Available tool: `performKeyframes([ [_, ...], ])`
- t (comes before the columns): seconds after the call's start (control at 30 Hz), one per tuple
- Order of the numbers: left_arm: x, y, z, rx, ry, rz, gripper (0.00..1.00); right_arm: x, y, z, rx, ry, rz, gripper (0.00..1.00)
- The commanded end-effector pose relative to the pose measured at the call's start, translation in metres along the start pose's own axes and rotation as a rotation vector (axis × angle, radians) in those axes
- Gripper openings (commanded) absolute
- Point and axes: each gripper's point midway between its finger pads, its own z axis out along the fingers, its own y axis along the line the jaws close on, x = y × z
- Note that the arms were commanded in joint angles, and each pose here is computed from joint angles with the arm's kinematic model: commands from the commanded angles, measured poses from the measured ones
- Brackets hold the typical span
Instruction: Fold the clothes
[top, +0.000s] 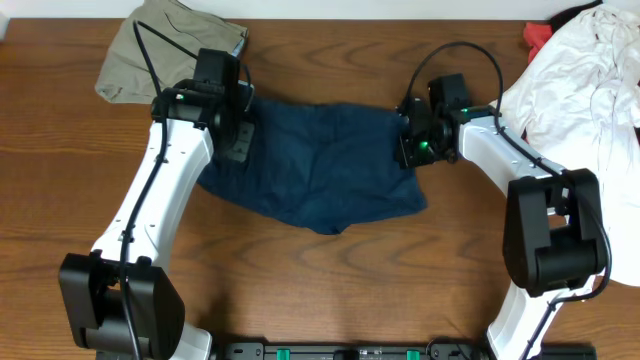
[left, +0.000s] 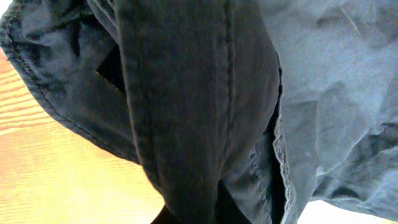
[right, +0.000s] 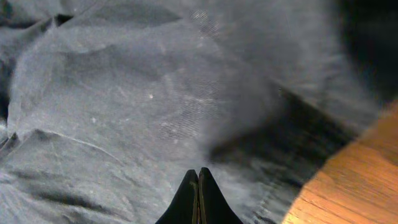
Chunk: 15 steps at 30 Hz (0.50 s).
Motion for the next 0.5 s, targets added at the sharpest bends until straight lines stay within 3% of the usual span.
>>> performKeyframes([
  [0.0, -0.017, 0.002, -0.025, 0.007, -0.069, -0.037, 0.06, 0.014, -0.006, 0.018, -0.002, 0.058, 0.002, 0.01],
  [0.3, -0.04, 0.01, -0.076, 0.003, -0.14, -0.043, 0.06, 0.025, -0.013, 0.029, -0.002, 0.1, 0.024, 0.01],
  [0.47, -0.048, -0.024, -0.087, 0.152, -0.174, -0.007, 0.06, 0.028, -0.014, 0.033, -0.003, 0.112, 0.029, 0.01],
])
